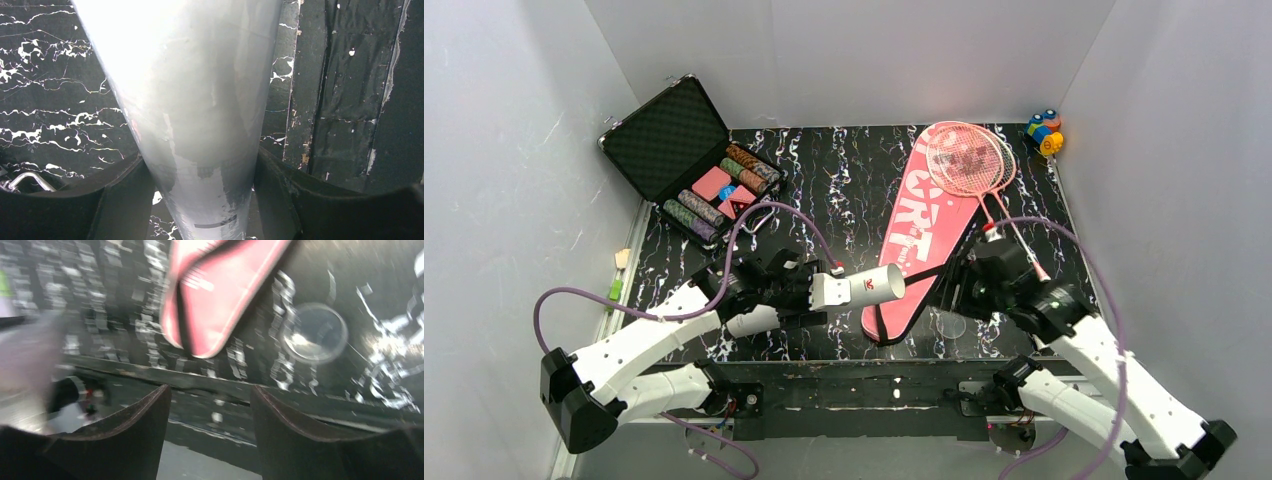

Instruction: Pack up the badminton gear

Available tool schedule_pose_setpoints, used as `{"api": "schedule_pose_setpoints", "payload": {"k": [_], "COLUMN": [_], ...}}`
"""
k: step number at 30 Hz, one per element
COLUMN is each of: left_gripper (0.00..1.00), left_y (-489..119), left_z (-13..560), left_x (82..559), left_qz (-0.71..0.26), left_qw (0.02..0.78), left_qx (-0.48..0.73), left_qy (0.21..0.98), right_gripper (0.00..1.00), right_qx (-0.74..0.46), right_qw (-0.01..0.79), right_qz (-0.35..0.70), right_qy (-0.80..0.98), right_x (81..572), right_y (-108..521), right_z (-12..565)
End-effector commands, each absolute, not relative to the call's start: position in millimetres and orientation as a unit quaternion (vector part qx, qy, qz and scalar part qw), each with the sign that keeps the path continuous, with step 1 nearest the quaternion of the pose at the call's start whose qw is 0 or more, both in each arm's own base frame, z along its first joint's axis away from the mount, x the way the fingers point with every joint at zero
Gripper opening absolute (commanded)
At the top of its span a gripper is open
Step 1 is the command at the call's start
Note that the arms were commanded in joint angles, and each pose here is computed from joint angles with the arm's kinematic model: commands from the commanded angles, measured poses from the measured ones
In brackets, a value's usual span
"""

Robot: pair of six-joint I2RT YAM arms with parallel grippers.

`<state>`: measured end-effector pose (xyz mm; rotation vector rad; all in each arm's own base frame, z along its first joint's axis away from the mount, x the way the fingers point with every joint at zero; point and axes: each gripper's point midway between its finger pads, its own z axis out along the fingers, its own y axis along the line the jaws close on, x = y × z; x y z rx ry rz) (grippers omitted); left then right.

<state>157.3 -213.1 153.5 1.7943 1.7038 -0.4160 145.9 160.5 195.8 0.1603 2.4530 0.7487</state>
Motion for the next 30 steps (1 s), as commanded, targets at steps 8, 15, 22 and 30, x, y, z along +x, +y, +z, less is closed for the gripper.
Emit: {"api": "schedule_pose_setpoints", "payload": {"k": [8, 15, 22, 30], "left_gripper": [0.47, 0.47, 0.47, 0.47], "left_y": [-217, -218, -220, -221], "left_z": [172, 175, 172, 174], "left_x": [161, 162, 158, 160], "left_qz": [-0.164, -0.162, -0.175, -0.172], "left_qw": [0.346, 0.348, 0.34, 0.342], "left_qx": [0.673, 0.672, 0.672, 0.672], "left_qy": [0.633, 0.633, 0.634, 0.634], "right_gripper": [0.59, 0.55, 0.47, 0.46], "right_qx": [0.117, 0.114, 0.108, 0.102], "right_qw": [0.181, 0.174, 0.165, 0.148], "right_qz": [0.147, 0.094, 0.056, 0.036], "right_qy": [0.965, 0.974, 0.979, 0.983], "right_x": [126, 139, 151, 153], "right_y": [129, 126, 128, 134], "right_z": [69, 48, 42, 24]}}
